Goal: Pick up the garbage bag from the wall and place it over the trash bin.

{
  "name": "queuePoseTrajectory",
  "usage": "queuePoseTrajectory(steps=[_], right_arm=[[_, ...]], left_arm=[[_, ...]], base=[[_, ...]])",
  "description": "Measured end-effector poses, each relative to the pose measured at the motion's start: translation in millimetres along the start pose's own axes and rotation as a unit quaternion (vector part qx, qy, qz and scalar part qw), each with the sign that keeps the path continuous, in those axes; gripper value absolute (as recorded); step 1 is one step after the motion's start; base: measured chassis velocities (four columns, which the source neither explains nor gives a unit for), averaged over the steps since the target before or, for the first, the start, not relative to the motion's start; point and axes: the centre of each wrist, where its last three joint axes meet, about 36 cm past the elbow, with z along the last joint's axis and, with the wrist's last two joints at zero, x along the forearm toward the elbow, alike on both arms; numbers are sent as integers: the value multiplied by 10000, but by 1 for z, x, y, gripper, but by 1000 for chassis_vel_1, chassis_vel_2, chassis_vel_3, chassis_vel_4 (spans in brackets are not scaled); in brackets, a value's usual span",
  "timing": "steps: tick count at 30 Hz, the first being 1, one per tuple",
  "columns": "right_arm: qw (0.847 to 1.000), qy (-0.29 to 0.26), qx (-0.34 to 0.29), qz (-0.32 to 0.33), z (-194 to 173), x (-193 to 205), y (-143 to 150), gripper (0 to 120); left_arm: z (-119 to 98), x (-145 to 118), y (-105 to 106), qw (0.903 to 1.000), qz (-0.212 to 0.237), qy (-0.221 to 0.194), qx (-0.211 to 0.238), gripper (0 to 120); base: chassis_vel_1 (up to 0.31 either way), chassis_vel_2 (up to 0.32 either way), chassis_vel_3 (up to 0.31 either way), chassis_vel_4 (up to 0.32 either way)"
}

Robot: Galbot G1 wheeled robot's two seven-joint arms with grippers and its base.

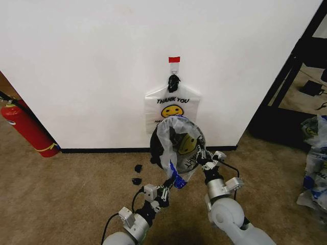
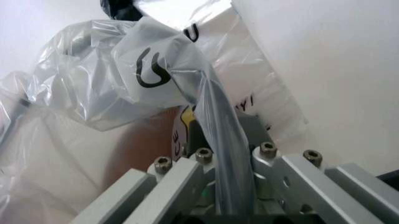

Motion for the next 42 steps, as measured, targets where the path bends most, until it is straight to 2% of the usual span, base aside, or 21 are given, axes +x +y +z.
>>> queuePoseTrajectory(steps=[8, 22, 34, 42], right_arm=[[9999, 156, 29, -9, -10, 5, 1, 1], [9980, 301, 497, 254, -33, -1, -25, 1], [9966, 657, 328, -385, -56, 8, -45, 1], [9930, 781, 719, -522, -61, 2, -73, 1]], left_arm=[[-2, -3, 19, 9994, -220, -141, -218, 0], [-4, -2, 22, 9990, -268, -218, -291, 0], [-1, -5, 26, 9986, -377, -187, -324, 0], [-2, -3, 30, 9983, -417, -189, -351, 0]], base=[[0, 0, 0, 0], [0, 0, 0, 0], [0, 0, 0, 0], [0, 0, 0, 0]])
